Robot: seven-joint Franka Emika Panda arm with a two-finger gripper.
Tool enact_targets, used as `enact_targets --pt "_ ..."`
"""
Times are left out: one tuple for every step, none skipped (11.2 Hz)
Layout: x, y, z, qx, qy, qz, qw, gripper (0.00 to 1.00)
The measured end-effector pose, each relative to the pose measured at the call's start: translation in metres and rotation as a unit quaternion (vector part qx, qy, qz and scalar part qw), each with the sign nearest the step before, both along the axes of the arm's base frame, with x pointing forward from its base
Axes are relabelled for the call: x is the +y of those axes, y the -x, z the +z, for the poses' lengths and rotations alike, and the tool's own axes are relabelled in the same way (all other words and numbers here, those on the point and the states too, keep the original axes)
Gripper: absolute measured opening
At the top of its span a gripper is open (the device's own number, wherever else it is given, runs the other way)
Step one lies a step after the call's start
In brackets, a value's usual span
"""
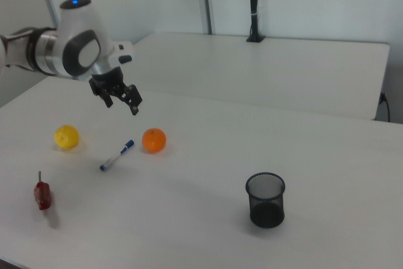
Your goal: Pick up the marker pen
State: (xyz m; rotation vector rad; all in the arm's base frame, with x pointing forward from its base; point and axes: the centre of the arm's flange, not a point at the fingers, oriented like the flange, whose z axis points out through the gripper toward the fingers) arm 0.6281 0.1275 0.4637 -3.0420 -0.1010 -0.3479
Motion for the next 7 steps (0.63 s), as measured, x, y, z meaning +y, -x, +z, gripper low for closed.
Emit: enact_targets --pt "-0.008 0.013 0.027 0.009 0.004 -0.003 0.9999 1.00" --pt "-0.016 0.024 0.048 0.016 0.007 -0.009 0.9998 1.00" --pt "-0.024 0.032 0.061 0.022 0.009 -0.015 0.9996 1.00" --pt "-0.037 0.044 0.079 0.032 0.012 -0.023 0.9991 1.00" --pt "-0.044 0.052 0.091 0.040 0.013 -0.030 0.9987 1.00" --pt "-0.051 0.061 0.102 0.051 0.015 -0.037 0.9979 1.00" --pt "-0.058 0.071 0.114 0.064 0.016 -0.045 0.9968 1.00"
